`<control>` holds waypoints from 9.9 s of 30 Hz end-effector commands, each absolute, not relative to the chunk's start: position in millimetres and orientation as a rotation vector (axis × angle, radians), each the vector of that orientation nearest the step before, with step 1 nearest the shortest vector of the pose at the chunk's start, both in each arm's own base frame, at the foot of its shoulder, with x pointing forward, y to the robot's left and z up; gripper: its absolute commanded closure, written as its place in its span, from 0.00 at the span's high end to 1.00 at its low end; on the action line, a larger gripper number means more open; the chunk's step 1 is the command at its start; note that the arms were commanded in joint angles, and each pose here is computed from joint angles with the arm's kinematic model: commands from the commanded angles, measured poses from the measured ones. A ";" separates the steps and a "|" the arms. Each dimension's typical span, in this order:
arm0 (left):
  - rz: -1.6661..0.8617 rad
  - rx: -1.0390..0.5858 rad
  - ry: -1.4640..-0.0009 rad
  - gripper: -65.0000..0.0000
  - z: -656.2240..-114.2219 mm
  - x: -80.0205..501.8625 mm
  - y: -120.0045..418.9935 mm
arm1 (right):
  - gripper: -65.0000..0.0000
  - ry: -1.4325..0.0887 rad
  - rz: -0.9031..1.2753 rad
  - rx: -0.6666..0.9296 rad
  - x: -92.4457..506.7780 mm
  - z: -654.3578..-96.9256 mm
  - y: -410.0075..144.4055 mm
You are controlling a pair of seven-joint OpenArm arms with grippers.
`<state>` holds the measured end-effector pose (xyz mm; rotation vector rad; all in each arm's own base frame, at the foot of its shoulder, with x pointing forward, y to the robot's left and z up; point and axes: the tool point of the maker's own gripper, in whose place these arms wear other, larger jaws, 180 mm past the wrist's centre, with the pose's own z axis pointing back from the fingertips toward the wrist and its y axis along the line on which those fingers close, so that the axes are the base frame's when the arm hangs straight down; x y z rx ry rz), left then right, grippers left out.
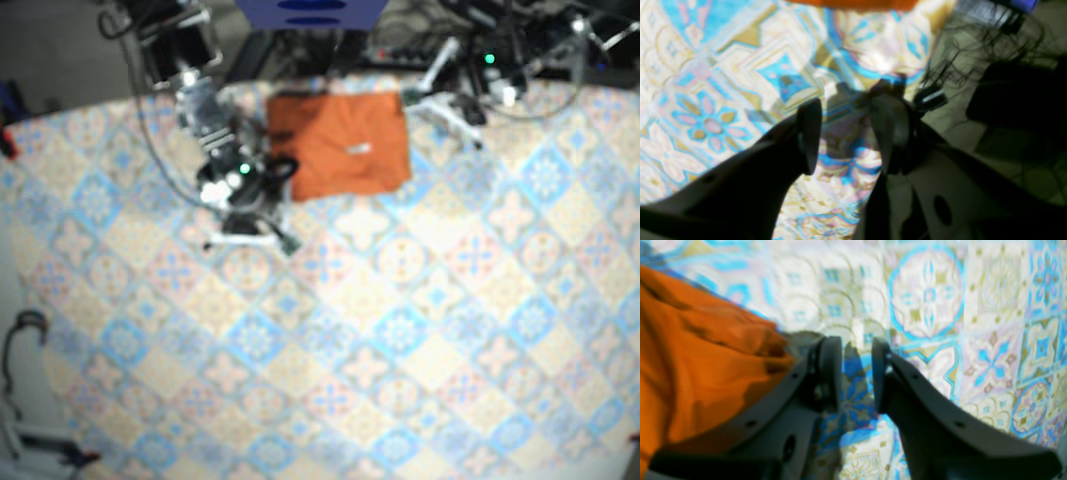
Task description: Fold the T-shirt properly
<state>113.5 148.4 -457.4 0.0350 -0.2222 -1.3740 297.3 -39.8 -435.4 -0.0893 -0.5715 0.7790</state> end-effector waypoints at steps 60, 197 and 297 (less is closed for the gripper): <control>-1.611 -0.011 -0.379 0.00 -450.8 123.8 63.8 | 0.24 -0.589 0.795 -0.090 339.4 -446.1 -41.2; -1.337 0.225 -0.445 0.00 -447.9 300.7 115.7 | 0.24 -0.351 1.301 -0.087 233.0 -468.2 4.7; -0.693 0.052 -0.245 0.22 -428.0 46.9 265.9 | 0.28 0.093 0.577 -0.683 -2.7 -410.0 -381.5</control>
